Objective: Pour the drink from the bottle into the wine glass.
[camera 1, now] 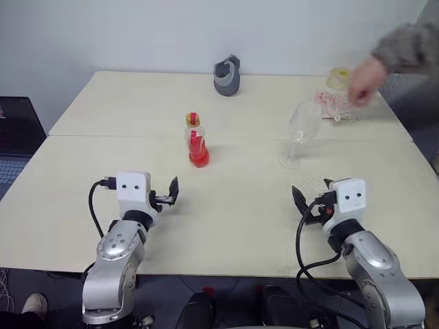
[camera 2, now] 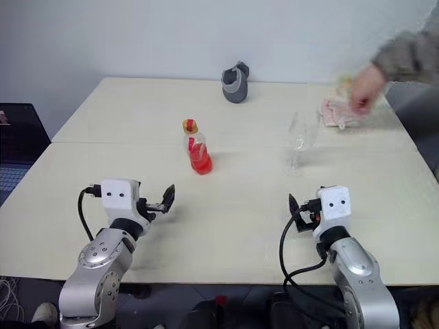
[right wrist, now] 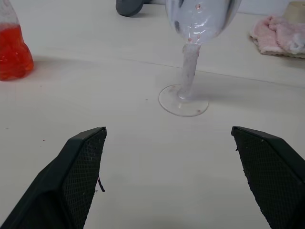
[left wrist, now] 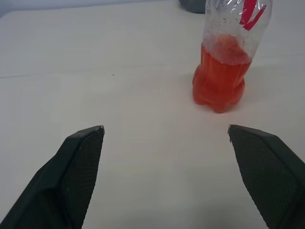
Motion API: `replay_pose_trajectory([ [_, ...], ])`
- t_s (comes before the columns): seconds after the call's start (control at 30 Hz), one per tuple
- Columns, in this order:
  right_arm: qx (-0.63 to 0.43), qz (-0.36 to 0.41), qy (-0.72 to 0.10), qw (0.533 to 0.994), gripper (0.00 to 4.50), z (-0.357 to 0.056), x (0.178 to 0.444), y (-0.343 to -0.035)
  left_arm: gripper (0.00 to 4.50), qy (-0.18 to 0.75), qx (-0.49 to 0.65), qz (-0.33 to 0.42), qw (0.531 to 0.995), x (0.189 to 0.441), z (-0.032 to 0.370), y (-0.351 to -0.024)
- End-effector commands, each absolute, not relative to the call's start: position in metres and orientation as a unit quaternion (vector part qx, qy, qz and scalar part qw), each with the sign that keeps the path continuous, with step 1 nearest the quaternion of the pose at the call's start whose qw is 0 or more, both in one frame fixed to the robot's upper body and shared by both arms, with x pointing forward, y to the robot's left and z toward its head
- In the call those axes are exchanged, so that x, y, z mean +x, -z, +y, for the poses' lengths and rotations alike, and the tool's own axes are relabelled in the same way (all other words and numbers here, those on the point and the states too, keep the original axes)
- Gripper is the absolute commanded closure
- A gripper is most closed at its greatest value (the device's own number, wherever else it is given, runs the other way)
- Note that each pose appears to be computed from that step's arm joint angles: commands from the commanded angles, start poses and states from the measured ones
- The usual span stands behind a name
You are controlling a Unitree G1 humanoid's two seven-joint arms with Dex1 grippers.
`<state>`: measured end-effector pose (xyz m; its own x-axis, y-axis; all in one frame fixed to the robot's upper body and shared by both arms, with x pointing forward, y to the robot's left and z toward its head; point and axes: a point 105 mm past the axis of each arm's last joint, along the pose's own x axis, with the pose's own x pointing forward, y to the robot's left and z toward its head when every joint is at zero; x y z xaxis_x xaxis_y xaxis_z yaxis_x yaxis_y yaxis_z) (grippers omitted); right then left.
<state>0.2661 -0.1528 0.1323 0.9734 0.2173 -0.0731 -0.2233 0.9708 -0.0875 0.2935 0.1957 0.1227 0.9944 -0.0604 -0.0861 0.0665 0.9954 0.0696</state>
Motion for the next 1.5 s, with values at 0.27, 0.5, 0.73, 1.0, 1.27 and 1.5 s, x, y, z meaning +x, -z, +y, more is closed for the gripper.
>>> replay_pose_trajectory([
  [0.27,-0.054,0.006,-0.11,0.992,0.0,-0.154,0.265,-0.144,0.05,0.048,0.036,0.022,0.998,0.296,0.192,-0.131],
  [0.5,-0.058,0.004,-0.108,0.992,0.0,-0.156,0.268,-0.145,0.05,0.057,0.033,0.022,0.998,0.297,0.189,-0.131],
  [0.73,-0.054,-0.004,-0.126,0.991,0.0,-0.15,0.267,-0.149,0.05,0.062,0.033,0.019,0.997,0.301,0.187,-0.132],
  [1.0,-0.035,-0.014,-0.295,0.955,0.0,-0.12,0.254,-0.155,0.05,0.084,0.039,0.002,0.996,0.317,0.185,-0.137],
  [1.27,-0.055,-0.028,-0.448,0.892,0.0,-0.097,0.241,-0.165,0.05,0.124,0.059,-0.019,0.99,0.339,0.175,-0.141],
  [1.5,-0.051,-0.036,-0.455,0.888,0.0,-0.093,0.255,-0.17,0.05,0.176,0.057,-0.03,0.982,0.349,0.158,-0.141],
])
